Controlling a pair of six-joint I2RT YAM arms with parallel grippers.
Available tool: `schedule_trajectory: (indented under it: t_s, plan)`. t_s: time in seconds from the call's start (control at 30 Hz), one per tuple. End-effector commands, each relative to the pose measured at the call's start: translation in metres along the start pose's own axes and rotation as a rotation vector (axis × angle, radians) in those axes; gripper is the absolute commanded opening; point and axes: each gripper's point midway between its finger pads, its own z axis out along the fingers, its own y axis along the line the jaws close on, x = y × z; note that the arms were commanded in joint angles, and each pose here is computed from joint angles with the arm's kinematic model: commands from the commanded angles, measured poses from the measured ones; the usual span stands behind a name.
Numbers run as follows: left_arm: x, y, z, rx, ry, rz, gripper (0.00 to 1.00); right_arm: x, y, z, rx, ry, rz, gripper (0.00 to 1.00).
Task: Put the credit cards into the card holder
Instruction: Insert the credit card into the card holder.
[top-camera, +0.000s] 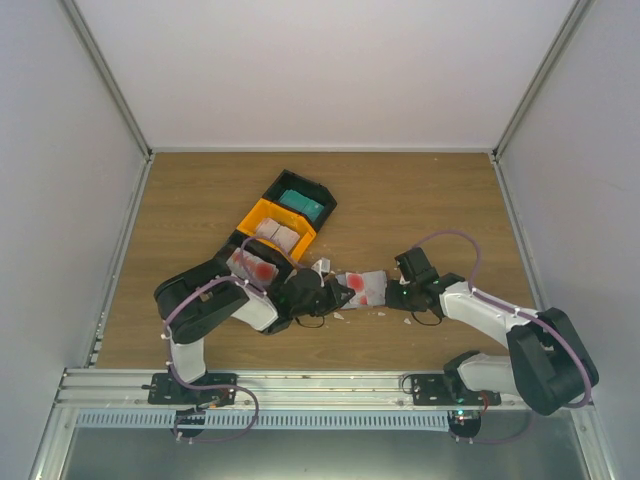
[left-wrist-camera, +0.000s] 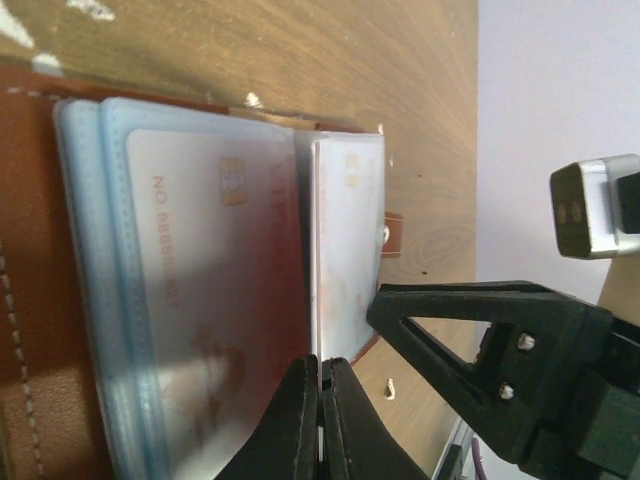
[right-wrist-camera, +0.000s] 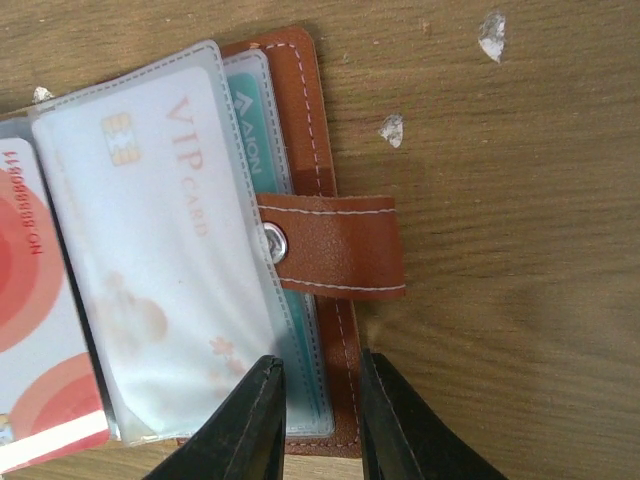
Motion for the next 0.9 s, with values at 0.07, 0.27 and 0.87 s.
schedule_trajectory:
  t_s: [0.07,0.27,0.87]
  plan:
    - [0.003,0.0,0.009,0.025,-0.012,-0.021,0.0,0.022,-0.01,0.007,0.019,0.072,0.019,0.23]
    - [0.003,0.006,0.016,0.008,-0.013,-0.037,0.0,0.023,-0.009,0.006,0.011,0.069,0.019,0.23]
    - [0.016,0.013,0.03,-0.007,0.034,-0.059,0.0,0.025,0.001,0.006,-0.05,0.077,0.018,0.24]
